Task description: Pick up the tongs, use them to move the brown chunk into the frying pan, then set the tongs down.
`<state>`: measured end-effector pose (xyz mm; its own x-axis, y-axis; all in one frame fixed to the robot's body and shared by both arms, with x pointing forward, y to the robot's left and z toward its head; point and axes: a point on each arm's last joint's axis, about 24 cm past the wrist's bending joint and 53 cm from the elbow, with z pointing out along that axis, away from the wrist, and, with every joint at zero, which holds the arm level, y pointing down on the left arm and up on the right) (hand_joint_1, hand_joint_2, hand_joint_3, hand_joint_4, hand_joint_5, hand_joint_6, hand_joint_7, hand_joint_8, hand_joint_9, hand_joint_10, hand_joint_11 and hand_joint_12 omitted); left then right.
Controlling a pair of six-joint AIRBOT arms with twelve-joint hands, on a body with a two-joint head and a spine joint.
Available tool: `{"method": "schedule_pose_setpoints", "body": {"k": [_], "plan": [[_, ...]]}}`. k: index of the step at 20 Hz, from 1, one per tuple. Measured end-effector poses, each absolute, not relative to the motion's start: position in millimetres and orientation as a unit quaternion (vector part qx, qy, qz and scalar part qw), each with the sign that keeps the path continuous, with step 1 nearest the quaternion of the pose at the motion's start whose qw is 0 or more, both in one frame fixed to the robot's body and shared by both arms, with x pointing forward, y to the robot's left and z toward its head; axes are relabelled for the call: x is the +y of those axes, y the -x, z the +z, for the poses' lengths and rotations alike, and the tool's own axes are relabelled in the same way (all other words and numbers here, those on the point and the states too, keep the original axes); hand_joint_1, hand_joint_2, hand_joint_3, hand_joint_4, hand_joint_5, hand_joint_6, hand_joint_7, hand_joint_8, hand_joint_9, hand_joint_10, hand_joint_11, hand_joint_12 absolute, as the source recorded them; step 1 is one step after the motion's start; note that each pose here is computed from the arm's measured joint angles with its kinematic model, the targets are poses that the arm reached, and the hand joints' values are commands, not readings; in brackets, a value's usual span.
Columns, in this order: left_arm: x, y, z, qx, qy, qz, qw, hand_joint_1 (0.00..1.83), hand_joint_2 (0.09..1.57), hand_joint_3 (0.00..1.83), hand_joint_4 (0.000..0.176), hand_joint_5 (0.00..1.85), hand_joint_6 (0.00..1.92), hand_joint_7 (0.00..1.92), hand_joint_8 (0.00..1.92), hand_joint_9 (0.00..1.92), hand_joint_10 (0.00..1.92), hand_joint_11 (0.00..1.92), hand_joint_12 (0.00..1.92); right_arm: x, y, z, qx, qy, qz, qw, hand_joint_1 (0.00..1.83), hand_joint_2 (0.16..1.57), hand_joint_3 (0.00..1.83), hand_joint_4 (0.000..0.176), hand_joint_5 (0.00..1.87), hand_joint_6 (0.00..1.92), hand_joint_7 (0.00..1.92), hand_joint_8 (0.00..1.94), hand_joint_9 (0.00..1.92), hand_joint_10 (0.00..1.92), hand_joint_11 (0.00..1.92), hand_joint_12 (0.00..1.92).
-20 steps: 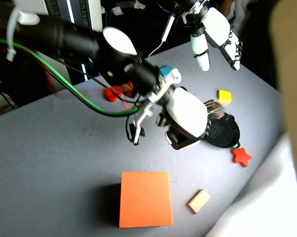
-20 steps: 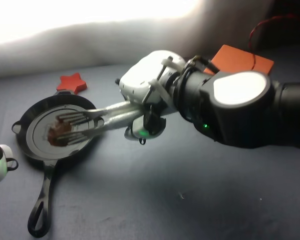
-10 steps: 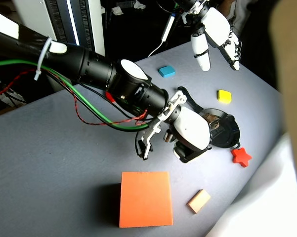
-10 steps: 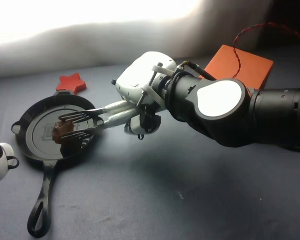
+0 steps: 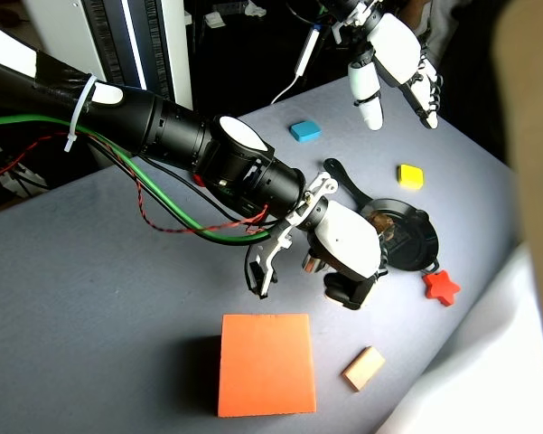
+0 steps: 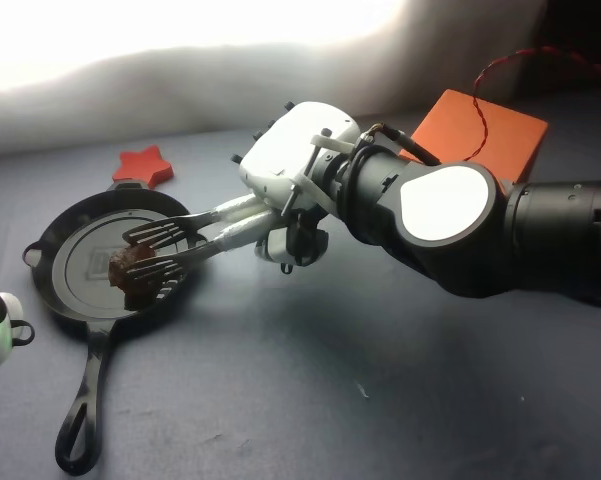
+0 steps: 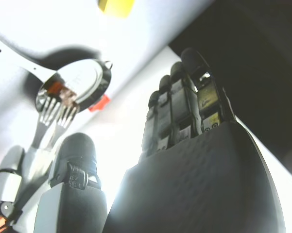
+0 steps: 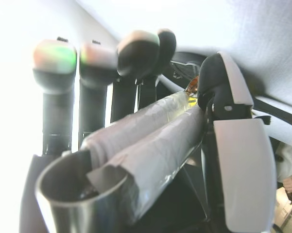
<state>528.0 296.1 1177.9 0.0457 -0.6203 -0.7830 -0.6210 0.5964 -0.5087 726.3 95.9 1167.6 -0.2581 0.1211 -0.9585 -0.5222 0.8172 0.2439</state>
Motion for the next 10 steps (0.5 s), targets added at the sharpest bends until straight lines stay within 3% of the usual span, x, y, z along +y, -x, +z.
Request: {"method": "schedule_pose_setpoints", "body": {"k": [2, 6, 10], "plan": [[296, -528, 1178, 0.691, 0.449, 0.000, 0.567, 0.12, 1.33, 0.00, 0.000, 0.07, 0.00, 0.12, 0.00, 0.14, 0.00, 0.00, 0.65, 93, -726, 1177, 0.742, 0.131, 0.274, 0.598, 0.57, 1.39, 0.00, 0.000, 0.66, 1.19, 0.93, 1.34, 0.85, 1.70, 0.66, 1.92], [296, -528, 1178, 0.691, 0.449, 0.000, 0.566, 0.12, 1.32, 0.00, 0.002, 0.09, 0.00, 0.14, 0.00, 0.16, 0.00, 0.00, 0.72, 90, -719, 1202, 0.729, 0.129, 0.286, 0.608, 0.54, 1.38, 0.00, 0.000, 0.61, 1.26, 0.87, 1.32, 0.80, 1.62, 0.57, 1.92], [287, -533, 1175, 0.702, 0.439, -0.015, 0.561, 0.08, 1.32, 0.00, 0.003, 0.07, 0.00, 0.12, 0.00, 0.14, 0.00, 0.00, 0.67, 82, -690, 1223, 0.717, 0.150, 0.298, 0.612, 0.52, 1.39, 0.00, 0.000, 0.58, 1.29, 0.86, 1.31, 0.79, 1.59, 0.54, 1.92]]}}
